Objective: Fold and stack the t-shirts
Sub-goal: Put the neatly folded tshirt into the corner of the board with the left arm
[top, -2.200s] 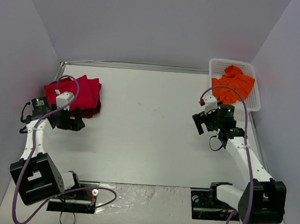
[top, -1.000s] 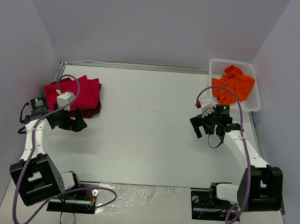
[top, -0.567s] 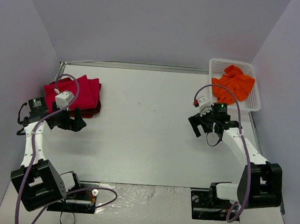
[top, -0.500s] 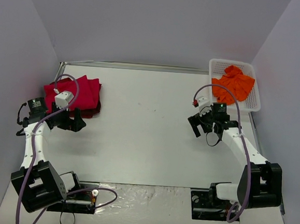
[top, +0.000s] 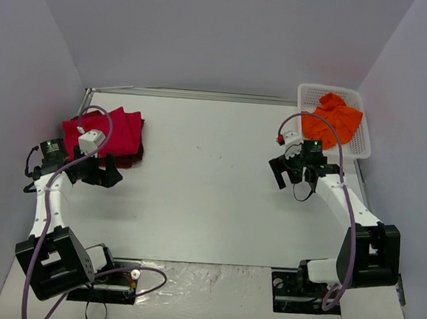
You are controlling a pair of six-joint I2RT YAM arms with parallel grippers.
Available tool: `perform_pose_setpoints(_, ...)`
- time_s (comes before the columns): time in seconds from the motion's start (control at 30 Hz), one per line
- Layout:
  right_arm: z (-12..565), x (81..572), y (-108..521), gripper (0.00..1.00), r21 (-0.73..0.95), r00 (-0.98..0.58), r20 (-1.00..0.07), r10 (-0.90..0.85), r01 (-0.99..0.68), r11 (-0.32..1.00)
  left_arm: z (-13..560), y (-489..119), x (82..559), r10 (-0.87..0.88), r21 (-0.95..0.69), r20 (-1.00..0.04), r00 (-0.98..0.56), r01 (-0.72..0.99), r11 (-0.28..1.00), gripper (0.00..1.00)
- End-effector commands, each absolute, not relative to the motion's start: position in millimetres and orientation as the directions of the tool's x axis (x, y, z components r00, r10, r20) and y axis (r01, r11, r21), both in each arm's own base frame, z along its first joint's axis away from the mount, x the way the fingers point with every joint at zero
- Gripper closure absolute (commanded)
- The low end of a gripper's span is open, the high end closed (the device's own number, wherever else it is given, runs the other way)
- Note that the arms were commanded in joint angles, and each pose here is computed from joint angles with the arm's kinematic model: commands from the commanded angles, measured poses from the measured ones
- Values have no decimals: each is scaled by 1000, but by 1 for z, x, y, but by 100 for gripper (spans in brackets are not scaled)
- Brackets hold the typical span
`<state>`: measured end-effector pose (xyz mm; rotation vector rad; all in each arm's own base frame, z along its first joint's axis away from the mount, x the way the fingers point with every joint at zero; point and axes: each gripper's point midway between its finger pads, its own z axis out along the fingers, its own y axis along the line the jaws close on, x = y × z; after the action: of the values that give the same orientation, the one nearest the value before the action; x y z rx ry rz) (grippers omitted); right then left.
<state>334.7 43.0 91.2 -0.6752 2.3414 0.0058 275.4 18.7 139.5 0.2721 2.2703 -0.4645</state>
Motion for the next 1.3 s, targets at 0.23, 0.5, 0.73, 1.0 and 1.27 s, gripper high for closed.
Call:
perform_pose_setpoints(0.23,94,343,32,0,-206,-683,-590,-430,-388,898,158,26,283,74,-183,-782,-619,342,922,6)
perform_pose_setpoints(0.5,87,346,28,0,-210,-720,-567,-400,-343,915,153,28,285,50,-203,-769,-637,318,926,6)
perform_pose_setpoints(0.73,95,344,38,0,-169,-707,-594,-385,-357,918,158,29,283,58,-181,-777,-626,310,933,6)
perform_pose_setpoints(1.0,101,340,44,0,-146,-684,-614,-393,-391,909,159,35,280,60,-152,-786,-616,286,946,6)
perform_pose_setpoints(1.27,96,335,51,0,-104,-699,-594,-397,-423,900,158,31,276,98,-149,-781,-616,337,930,6)
